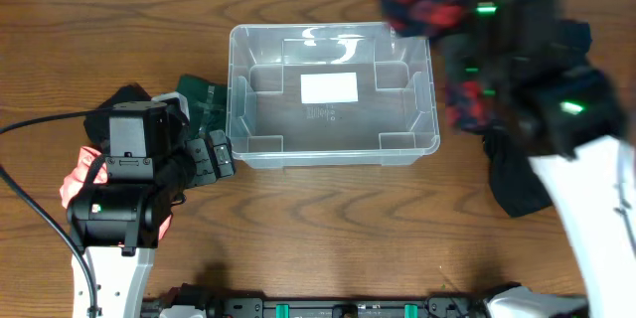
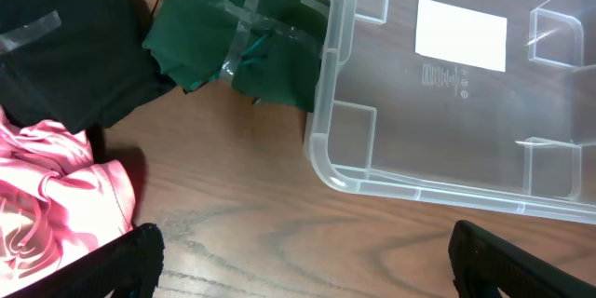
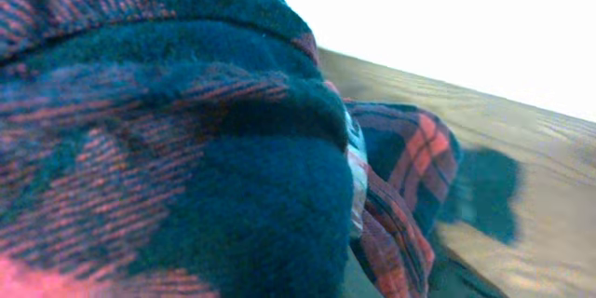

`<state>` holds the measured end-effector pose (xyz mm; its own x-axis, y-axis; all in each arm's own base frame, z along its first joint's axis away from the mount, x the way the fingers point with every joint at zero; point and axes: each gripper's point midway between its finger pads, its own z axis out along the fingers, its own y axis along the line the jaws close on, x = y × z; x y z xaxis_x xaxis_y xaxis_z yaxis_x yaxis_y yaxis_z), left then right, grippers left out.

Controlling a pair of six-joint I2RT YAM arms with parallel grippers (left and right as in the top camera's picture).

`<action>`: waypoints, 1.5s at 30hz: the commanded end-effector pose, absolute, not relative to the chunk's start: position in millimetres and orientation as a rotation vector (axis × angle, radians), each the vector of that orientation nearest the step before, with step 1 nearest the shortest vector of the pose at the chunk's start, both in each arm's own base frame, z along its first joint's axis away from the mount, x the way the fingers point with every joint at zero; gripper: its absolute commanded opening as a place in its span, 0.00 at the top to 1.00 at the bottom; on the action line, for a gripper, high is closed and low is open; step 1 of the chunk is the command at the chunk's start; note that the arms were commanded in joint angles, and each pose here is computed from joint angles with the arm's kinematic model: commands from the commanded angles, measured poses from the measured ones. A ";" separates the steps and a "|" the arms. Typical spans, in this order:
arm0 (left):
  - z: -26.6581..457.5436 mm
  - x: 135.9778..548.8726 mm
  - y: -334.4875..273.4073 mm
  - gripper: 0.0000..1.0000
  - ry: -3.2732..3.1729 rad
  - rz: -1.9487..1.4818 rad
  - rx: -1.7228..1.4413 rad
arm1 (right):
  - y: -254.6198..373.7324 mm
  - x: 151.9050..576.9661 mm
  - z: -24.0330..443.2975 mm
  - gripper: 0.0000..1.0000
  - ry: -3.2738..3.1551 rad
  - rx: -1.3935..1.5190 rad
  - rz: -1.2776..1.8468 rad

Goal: Pack container
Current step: 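Carry the plaid shirt into the bin and release it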

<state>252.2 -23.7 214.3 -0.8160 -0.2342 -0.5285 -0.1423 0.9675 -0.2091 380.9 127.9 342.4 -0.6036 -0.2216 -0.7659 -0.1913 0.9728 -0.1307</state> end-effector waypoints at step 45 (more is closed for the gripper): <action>217.5 253.3 -21.7 0.02 2.529 -0.205 -0.265 | -46.7 362.7 227.4 0.01 2.718 -0.158 -0.663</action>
<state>252.3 -23.6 214.3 -0.8160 -0.2342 -0.5285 -0.1425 0.9675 -0.2088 371.4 -30.2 287.8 -0.8559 -0.1454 -0.4963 0.1023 0.8931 -0.4380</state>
